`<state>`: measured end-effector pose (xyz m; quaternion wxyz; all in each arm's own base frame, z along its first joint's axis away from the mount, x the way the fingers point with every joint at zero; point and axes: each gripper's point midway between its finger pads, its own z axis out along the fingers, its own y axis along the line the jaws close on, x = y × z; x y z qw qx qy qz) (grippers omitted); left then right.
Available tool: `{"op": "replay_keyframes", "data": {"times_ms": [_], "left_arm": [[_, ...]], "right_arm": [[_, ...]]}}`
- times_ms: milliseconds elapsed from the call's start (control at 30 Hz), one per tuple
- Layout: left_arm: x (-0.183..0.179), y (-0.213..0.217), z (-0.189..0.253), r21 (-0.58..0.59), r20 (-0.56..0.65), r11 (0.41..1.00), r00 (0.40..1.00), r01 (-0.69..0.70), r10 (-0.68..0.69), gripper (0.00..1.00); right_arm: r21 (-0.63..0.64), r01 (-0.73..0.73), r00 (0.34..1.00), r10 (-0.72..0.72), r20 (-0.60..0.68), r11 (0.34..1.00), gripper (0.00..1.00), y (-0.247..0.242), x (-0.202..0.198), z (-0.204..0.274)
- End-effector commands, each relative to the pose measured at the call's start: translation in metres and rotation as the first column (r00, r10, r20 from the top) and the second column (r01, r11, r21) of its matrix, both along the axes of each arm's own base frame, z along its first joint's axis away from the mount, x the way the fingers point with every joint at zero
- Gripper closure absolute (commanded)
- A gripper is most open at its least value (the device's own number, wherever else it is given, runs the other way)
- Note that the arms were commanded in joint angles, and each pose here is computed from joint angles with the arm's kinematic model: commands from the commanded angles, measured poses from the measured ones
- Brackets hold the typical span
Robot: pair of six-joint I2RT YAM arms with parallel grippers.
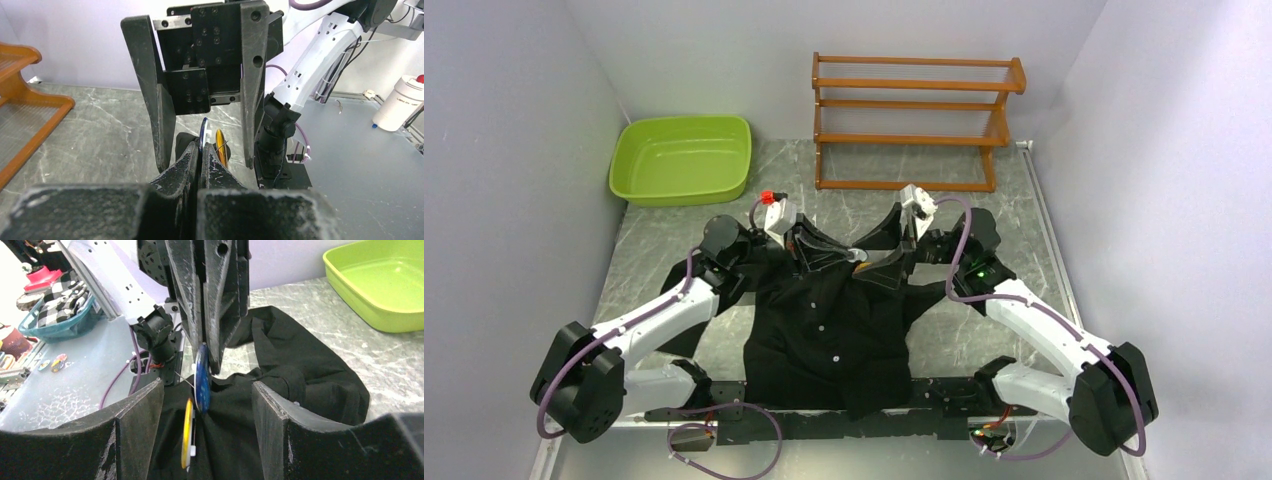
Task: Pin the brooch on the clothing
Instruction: Pin the brooch to the clothes.
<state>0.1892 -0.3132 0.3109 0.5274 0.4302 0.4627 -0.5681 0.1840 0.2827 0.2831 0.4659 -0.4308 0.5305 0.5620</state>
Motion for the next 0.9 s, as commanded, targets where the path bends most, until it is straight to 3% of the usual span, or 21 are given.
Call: {"op": "replay_keyframes", "data": {"times_ms": [0, 300, 400, 500, 867], "left_arm": [[-0.004, 0.005, 0.017, -0.026, 0.062, 1.000, 0.998, -0.010, 0.012, 0.97], [-0.005, 0.006, 0.018, -0.027, 0.065, 1.000, 0.998, -0.016, 0.018, 0.97], [-0.005, 0.007, 0.021, -0.030, 0.071, 0.999, 0.997, -0.020, 0.022, 0.97], [-0.005, 0.008, 0.024, -0.032, 0.079, 0.999, 0.996, -0.034, 0.036, 0.97], [-0.004, 0.016, 0.029, -0.057, 0.094, 0.993, 0.990, -0.100, 0.105, 0.97]], "right_arm": [[0.066, -0.019, 0.996, 0.013, 0.092, 0.998, 0.36, 0.006, 0.000, 0.032], [0.052, -0.011, 0.998, 0.008, 0.069, 0.999, 0.85, 0.011, 0.004, 0.027], [0.045, 0.017, 0.998, -0.019, 0.052, 0.999, 0.96, 0.011, 0.009, 0.025], [0.053, 0.049, 0.998, -0.050, 0.032, 0.997, 1.00, 0.011, 0.013, 0.026], [0.184, 0.111, 0.993, -0.101, -0.063, 0.977, 0.98, 0.007, 0.015, 0.041]]}}
